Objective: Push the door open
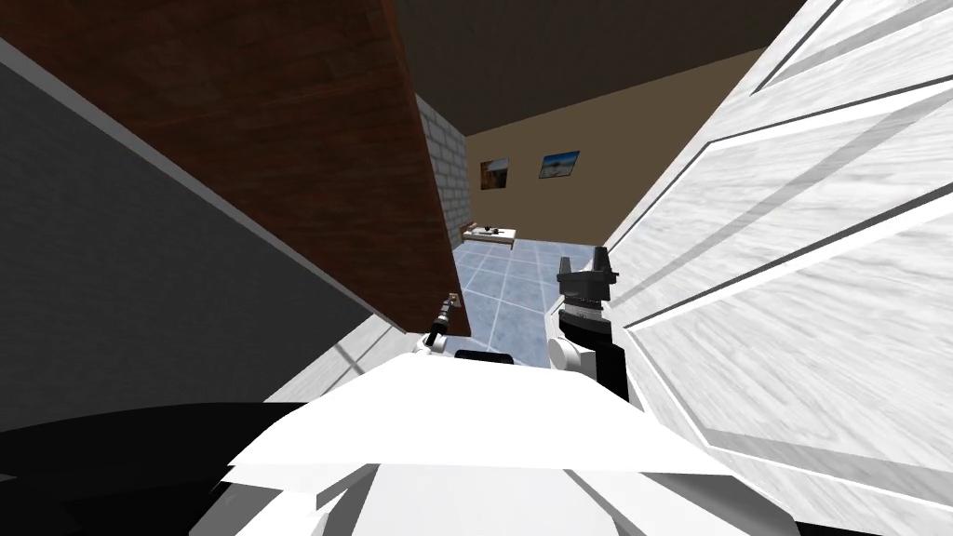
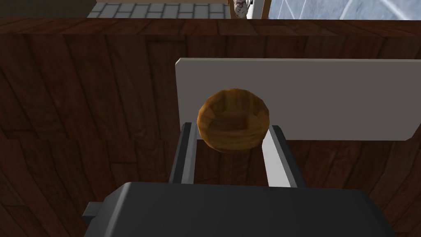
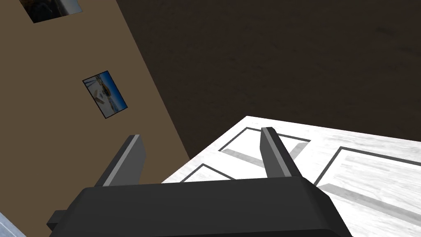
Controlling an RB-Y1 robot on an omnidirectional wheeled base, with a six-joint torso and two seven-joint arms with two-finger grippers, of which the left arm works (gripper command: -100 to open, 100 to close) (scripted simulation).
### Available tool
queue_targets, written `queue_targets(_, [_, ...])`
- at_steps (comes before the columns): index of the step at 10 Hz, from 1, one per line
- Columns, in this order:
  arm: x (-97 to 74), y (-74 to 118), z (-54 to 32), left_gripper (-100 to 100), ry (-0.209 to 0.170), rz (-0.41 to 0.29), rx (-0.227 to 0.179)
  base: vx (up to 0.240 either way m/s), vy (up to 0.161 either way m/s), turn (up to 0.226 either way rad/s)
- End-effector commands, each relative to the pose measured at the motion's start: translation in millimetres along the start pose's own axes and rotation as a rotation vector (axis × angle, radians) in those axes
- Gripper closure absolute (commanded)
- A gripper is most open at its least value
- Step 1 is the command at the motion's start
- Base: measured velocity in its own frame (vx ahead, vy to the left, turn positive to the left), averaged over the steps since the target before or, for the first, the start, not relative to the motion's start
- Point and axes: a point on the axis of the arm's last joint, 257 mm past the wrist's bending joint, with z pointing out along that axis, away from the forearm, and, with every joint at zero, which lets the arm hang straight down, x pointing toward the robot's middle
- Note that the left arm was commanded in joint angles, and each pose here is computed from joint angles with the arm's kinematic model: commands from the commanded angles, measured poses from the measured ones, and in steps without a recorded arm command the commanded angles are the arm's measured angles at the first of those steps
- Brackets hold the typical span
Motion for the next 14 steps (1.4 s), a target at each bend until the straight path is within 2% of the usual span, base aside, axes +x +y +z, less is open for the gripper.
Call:
queue_targets(1, [-15.8, 1.1, -3.7, 100, -0.027, 0.003, 0.0, 0.132, -0.066, 0.156])
queue_targets(2, [-17.9, 1.0, -4.0, 100, -0.031, 0.003, 0.0, 0.172, -0.103, 0.173])
queue_targets(3, [-11.0, 1.7, -3.7, -100, -0.021, 0.0, -0.001, -0.049, -0.063, 0.066])
queue_targets(10, [-4.7, 0.3, -2.3, -100, -0.012, -0.007, 0.002, -0.199, -0.038, 0.024])
queue_targets(14, [-8.1, 0.1, -4.5, -100, -0.022, -0.004, 0.008, 0.162, -0.003, -0.024])
